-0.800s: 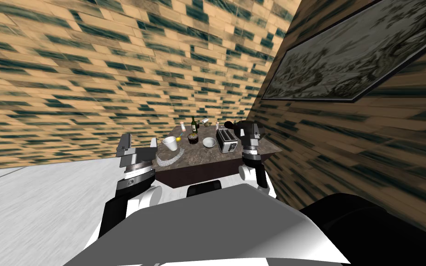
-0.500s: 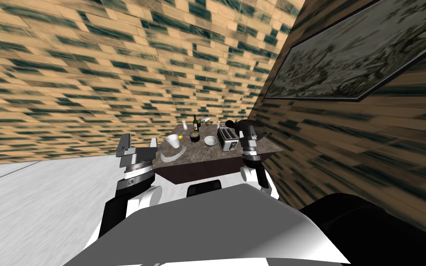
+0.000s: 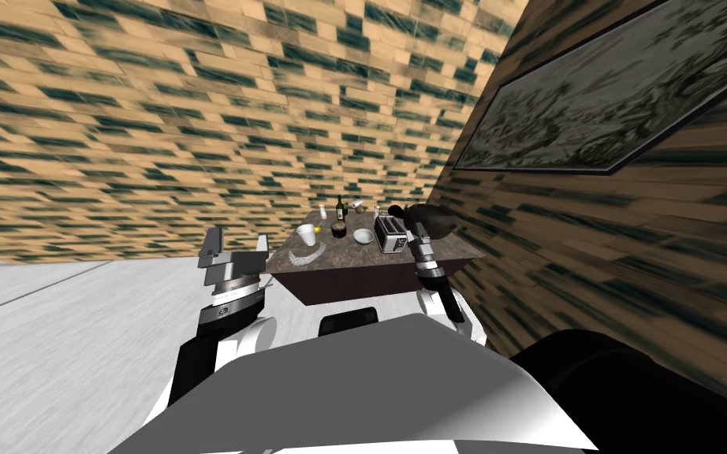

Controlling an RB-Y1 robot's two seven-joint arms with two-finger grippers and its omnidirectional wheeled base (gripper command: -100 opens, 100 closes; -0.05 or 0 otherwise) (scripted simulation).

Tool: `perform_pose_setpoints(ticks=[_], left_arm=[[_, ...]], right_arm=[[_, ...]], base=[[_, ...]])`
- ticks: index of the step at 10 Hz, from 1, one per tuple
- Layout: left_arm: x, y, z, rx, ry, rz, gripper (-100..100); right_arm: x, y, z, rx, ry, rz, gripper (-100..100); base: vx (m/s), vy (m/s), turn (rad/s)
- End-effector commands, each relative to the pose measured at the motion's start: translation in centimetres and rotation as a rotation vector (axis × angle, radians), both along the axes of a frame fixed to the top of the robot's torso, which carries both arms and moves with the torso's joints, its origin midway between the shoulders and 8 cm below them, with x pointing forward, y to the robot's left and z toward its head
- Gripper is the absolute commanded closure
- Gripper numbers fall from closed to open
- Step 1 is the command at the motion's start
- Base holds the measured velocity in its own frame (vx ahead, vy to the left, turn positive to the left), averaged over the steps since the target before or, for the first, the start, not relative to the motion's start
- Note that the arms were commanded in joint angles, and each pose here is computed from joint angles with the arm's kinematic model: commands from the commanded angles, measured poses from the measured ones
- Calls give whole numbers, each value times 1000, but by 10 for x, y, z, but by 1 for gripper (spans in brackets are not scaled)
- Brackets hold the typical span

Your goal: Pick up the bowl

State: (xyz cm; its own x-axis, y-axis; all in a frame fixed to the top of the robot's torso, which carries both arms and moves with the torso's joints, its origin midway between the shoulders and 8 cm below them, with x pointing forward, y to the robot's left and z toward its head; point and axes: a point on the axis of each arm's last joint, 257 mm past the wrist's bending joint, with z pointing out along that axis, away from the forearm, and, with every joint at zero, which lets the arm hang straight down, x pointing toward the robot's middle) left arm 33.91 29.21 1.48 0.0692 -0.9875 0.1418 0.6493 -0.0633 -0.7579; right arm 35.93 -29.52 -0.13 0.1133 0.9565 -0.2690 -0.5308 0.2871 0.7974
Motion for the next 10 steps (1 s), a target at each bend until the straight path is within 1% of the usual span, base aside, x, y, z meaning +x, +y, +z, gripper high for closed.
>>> perform_pose_setpoints(ticks=[1, 2, 4, 5, 6, 7, 8, 9, 10], left_arm=[[0, 0, 0, 0, 0, 0, 0], [0, 0, 0, 0, 0, 0, 0], [0, 0, 0, 0, 0, 0, 0], [0, 0, 0, 0, 0, 0, 0], [0, 0, 0, 0, 0, 0, 0], [0, 0, 0, 0, 0, 0, 0], [0, 0, 0, 0, 0, 0, 0], [0, 0, 0, 0, 0, 0, 0], [0, 0, 0, 0, 0, 0, 0]], right_arm=[[2, -6, -24, -69, 64, -12, -100], [2, -5, -24, -78, 66, -6, -100], [2, -17, -60, -180, 161, -22, -100], [2, -15, -60, -194, 163, -14, -100], [1, -23, -80, -246, 214, -22, -100], [1, -22, -80, -255, 215, -17, -100], [-2, -30, -100, -315, 269, -21, -100], [-2, -30, -100, -318, 270, -19, -100], [-7, -39, -121, -381, 326, -22, -100]], base=[[-82, 41, 188], [-62, 29, 61], [-58, 55, 175], [-54, 56, 60], [-33, 60, 147], [-16, 37, 84], [-12, 42, 167], [-7, 36, 93], [-11, 46, 165]])
